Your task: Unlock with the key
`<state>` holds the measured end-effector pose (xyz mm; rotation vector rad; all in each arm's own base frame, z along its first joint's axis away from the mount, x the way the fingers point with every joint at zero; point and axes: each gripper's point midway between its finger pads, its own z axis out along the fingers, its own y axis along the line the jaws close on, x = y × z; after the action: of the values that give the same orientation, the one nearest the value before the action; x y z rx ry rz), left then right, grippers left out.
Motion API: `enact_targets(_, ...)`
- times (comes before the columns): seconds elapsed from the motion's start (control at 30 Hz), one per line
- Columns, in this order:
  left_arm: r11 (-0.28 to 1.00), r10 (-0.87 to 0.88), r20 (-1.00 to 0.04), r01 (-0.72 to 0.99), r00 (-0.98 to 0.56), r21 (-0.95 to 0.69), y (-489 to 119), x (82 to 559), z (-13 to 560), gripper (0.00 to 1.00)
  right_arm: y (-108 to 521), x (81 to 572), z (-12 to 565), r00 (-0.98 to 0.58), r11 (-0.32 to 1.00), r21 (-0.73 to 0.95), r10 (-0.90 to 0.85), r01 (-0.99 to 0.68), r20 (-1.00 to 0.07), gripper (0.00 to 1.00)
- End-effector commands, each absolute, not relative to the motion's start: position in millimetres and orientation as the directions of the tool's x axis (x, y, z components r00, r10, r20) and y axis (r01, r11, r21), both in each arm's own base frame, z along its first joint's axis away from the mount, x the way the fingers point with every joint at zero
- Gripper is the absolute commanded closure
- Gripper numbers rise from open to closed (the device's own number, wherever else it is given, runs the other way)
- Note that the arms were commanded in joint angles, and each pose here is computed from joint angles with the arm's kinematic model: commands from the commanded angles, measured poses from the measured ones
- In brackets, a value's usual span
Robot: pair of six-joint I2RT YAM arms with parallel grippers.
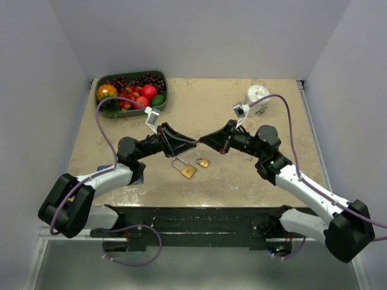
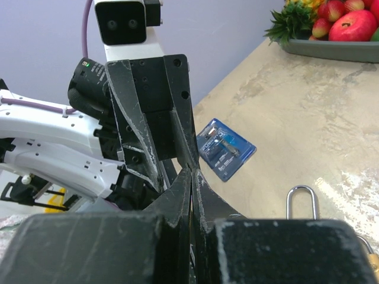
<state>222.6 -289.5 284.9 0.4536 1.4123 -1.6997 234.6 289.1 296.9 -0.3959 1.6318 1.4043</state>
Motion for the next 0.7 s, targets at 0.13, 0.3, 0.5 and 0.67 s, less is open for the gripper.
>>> enact_targets(0.13,0.019,-0.437,-0.785,0.867,-0.44,-0.497,-288.6,226.3,315.8,0.69,292.1,233.1,301.2,-0.518,0.281,0.592,0.296,-0.755,-0.802,1.0)
enact_targets(0.3,0.019,-0.43,-0.784,0.864,-0.447,-0.503,-288.9,225.8,313.3,0.82,291.2,233.6,301.7,-0.516,0.286,0.592,0.301,-0.754,-0.802,1.0)
enact_targets(0.5,0.019,-0.419,-0.787,0.863,-0.452,-0.505,-289.6,225.3,311.0,0.94,291.2,234.2,300.9,-0.517,0.291,0.594,0.302,-0.75,-0.801,1.0)
enact_targets(0.67,0.014,-0.365,-0.813,0.87,-0.454,-0.493,-291.7,220.2,303.0,1.0,290.2,234.2,299.6,-0.517,0.307,0.586,0.28,-0.75,-0.809,1.0)
